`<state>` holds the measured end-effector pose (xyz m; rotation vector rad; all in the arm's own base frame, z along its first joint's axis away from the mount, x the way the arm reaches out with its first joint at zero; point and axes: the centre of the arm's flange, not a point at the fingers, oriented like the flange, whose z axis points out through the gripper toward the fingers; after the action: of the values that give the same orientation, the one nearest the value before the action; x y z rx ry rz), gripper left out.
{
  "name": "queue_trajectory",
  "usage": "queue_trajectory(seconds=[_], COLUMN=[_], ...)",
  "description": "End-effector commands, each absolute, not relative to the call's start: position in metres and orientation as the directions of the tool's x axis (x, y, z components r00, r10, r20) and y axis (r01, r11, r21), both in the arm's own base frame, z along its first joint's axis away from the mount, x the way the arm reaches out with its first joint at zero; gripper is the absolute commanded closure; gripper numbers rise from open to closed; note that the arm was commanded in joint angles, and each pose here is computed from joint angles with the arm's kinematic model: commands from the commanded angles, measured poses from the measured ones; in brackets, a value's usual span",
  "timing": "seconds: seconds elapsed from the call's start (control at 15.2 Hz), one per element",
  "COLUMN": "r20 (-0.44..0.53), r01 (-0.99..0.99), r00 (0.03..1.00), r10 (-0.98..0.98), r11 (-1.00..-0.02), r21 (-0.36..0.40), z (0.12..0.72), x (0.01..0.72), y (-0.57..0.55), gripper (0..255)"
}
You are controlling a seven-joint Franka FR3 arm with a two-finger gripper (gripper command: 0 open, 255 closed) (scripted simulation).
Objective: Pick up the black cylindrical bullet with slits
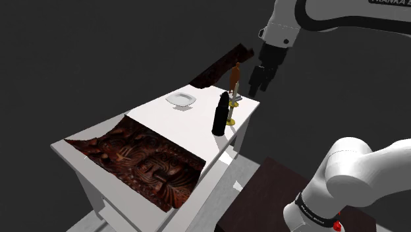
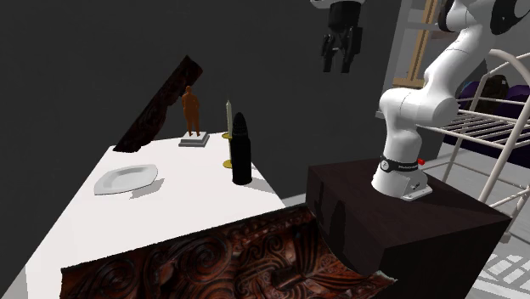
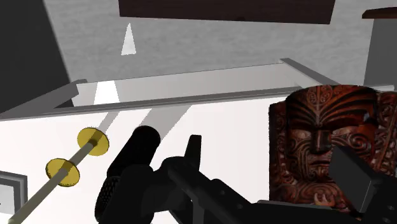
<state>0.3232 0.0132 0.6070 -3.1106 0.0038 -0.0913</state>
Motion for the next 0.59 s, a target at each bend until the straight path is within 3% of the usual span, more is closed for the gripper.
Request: queue_trajectory(seconds=[0.0, 0.53], r20=[0.059, 0.204], r01=[-0.002, -0.302], r00=[0.998, 0.934], r10=[-0.003, -0.294], r11=[-1.0, -0.953], r21=[-0.03, 0.012], z=[0.607, 0.547], x=[0.323, 0.387], y=[0.013, 0.002], gripper=[0, 0])
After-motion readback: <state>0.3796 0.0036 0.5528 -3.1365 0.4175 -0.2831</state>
